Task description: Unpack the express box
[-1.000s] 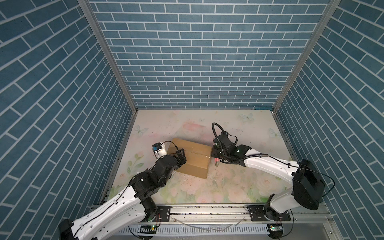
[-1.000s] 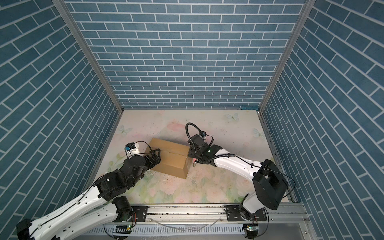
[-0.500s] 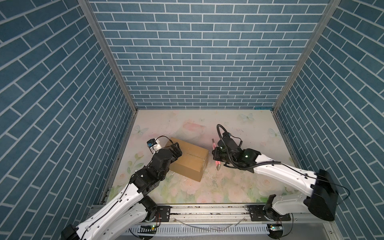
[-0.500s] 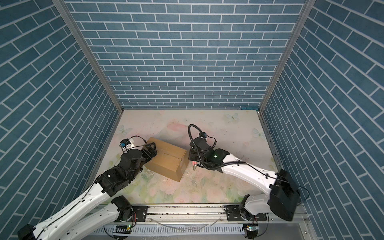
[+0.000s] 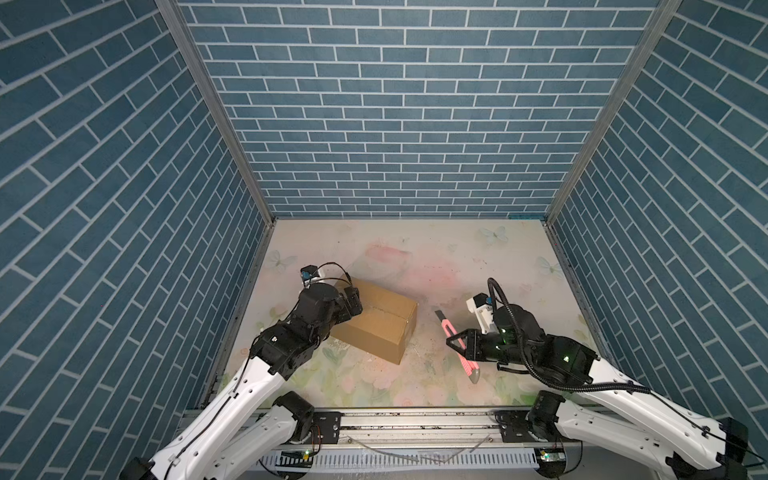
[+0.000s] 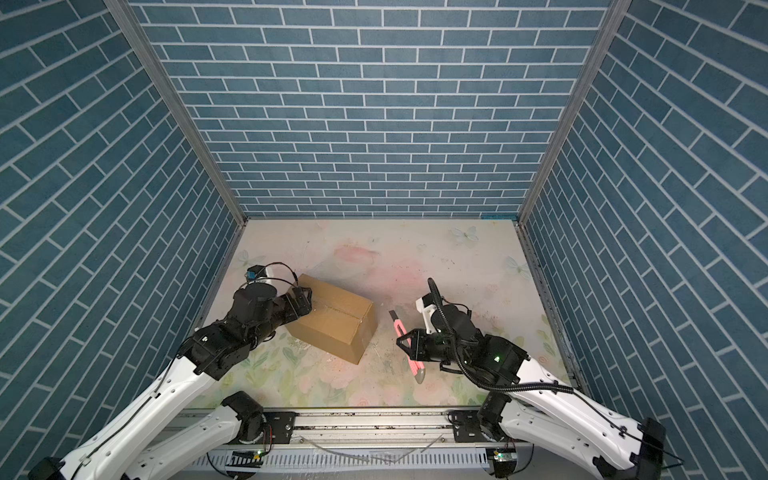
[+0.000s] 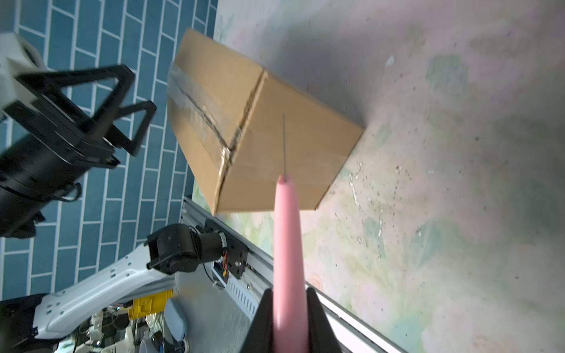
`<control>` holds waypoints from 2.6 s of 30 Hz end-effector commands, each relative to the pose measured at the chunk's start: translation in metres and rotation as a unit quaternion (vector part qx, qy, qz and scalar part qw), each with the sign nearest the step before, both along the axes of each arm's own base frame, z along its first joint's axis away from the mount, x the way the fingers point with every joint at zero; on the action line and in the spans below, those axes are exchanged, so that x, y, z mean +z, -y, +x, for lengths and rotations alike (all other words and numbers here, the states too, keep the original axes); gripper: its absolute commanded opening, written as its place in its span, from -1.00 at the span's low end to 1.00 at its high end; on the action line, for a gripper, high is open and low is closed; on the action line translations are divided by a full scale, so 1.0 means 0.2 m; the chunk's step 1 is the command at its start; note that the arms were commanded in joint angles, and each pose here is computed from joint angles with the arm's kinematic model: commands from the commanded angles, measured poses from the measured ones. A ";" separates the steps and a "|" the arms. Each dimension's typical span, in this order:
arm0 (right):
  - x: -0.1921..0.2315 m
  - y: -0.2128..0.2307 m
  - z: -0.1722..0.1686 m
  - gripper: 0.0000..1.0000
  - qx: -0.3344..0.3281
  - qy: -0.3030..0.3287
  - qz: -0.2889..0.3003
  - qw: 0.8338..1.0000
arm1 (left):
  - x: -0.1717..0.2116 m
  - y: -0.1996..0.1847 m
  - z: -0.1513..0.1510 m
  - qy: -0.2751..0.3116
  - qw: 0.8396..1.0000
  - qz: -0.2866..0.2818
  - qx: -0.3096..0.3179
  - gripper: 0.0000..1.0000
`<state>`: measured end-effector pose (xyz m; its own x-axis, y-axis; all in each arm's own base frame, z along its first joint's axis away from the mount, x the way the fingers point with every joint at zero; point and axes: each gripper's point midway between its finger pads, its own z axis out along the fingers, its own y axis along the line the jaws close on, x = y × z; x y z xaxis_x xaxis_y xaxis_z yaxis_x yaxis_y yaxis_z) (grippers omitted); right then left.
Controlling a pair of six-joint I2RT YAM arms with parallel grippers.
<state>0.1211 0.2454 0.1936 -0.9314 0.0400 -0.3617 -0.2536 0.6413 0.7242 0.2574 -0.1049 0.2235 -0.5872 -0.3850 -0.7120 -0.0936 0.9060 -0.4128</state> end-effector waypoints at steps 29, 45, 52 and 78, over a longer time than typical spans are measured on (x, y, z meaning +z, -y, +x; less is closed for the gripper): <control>-0.02 -0.25 -0.02 -1.00 0.030 -0.044 0.119 0.991 | -0.07 -0.02 0.06 0.022 0.999 0.020 -0.035 0.99; -0.03 -0.29 -0.02 -1.00 0.037 -0.048 0.133 0.989 | -0.06 -0.01 0.04 0.028 0.999 -0.004 -0.033 0.99; -0.03 -0.30 -0.03 -1.00 0.040 -0.050 0.135 0.989 | -0.12 0.00 0.03 0.018 0.999 -0.008 -0.035 0.99; -0.07 -0.30 -0.04 -1.00 0.037 -0.059 0.134 0.988 | -0.10 0.00 0.03 0.026 0.999 -0.021 -0.032 0.99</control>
<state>0.1170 0.3066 0.1839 -0.9633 0.0448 -0.2647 -0.2239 0.4102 0.8841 0.2639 -0.1062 0.2087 -0.5688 -0.3750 -0.7320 -0.0067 0.8921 -0.4519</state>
